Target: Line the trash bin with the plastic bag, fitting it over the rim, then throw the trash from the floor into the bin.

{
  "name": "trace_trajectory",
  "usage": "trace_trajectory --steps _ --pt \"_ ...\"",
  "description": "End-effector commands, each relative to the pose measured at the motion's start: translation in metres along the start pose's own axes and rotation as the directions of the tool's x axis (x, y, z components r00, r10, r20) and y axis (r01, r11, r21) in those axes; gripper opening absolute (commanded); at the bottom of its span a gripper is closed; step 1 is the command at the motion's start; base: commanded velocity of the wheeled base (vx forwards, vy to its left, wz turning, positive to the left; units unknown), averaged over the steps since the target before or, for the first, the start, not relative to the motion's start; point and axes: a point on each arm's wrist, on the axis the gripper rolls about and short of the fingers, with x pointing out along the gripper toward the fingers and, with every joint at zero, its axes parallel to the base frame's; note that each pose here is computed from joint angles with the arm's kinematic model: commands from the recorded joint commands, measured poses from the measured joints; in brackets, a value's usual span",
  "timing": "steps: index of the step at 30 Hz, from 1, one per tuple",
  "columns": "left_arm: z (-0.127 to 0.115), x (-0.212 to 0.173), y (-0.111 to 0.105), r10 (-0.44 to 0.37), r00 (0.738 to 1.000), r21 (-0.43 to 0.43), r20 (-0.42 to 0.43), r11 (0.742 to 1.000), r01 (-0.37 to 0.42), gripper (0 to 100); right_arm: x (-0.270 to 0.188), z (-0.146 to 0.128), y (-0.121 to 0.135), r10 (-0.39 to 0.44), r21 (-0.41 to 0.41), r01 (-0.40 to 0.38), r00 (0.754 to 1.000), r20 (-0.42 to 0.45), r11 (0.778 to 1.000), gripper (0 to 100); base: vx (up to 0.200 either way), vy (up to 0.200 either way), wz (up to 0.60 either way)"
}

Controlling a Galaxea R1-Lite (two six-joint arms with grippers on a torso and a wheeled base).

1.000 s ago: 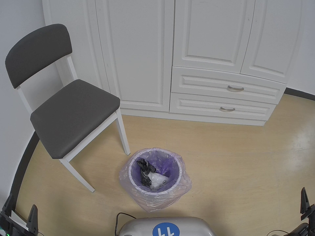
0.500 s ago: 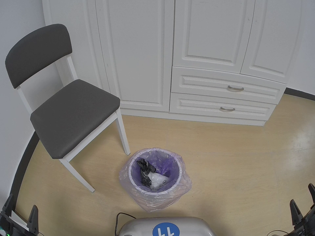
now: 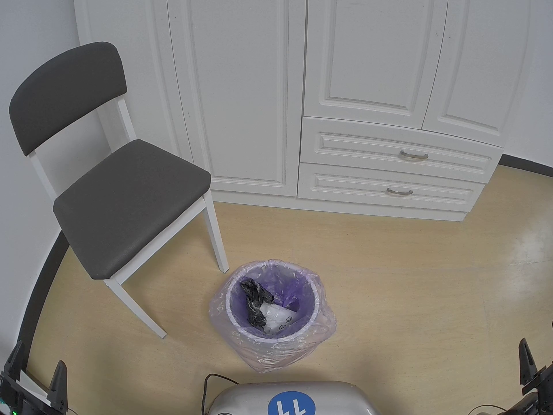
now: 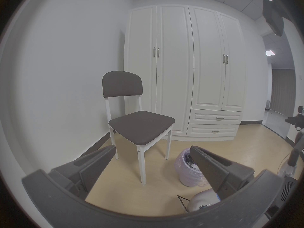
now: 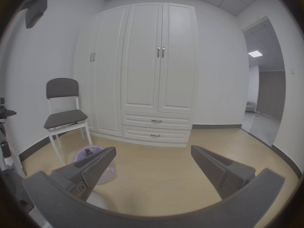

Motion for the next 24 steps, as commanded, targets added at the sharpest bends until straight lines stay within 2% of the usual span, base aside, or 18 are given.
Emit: trace_trajectory --steps 1,5,7,10,12,15,20,22,24 --pt "-0.005 0.000 0.000 0.001 1.000 0.001 -0.004 1.000 -0.001 100 0.000 -0.006 0.003 0.098 -0.002 -0.098 0.995 -0.002 0.995 100 0.000 0.000 0.00" --pt "-0.005 0.000 0.000 0.001 1.000 -0.001 -0.004 1.000 -0.001 100 0.000 -0.005 0.002 0.096 -0.036 -0.096 0.995 0.003 0.995 100 0.000 0.000 0.00" --pt "-0.005 0.000 0.000 0.004 1.000 -0.002 -0.004 1.000 -0.004 100 0.000 -0.003 0.002 0.069 -0.111 -0.066 0.997 0.022 0.992 100 0.000 0.000 0.00" --pt "-0.005 0.000 0.000 0.003 1.000 -0.002 -0.004 1.000 -0.003 100 0.000 0.000 0.001 0.060 -0.084 -0.055 0.997 0.049 0.995 100 0.000 0.000 0.00" --pt "-0.005 0.000 0.000 0.003 1.000 -0.002 -0.004 1.000 -0.003 100 0.000 -0.006 0.002 0.066 -0.066 -0.066 0.998 -0.004 0.996 100 0.000 0.000 0.00" --pt "-0.005 0.000 0.000 0.003 1.000 -0.004 -0.004 1.000 -0.003 100 0.000 -0.005 0.002 0.083 -0.037 -0.082 0.997 0.002 0.996 100 0.000 0.000 0.00" --pt "-0.005 0.000 0.000 0.002 1.000 -0.001 -0.003 1.000 -0.002 100 0.000 -0.005 0.003 0.106 -0.039 -0.106 0.994 0.000 0.994 100 0.000 0.000 0.00" --pt "-0.005 0.000 0.000 0.003 1.000 0.004 -0.004 1.000 -0.002 100 0.000 -0.009 0.003 0.100 0.016 -0.100 0.994 -0.042 0.995 100 0.000 0.000 0.00" --pt "-0.005 0.000 0.000 0.001 1.000 0.010 -0.004 1.000 -0.001 100 0.000 -0.009 0.003 0.100 0.011 -0.100 0.994 -0.039 0.995 100 0.000 0.000 0.00"
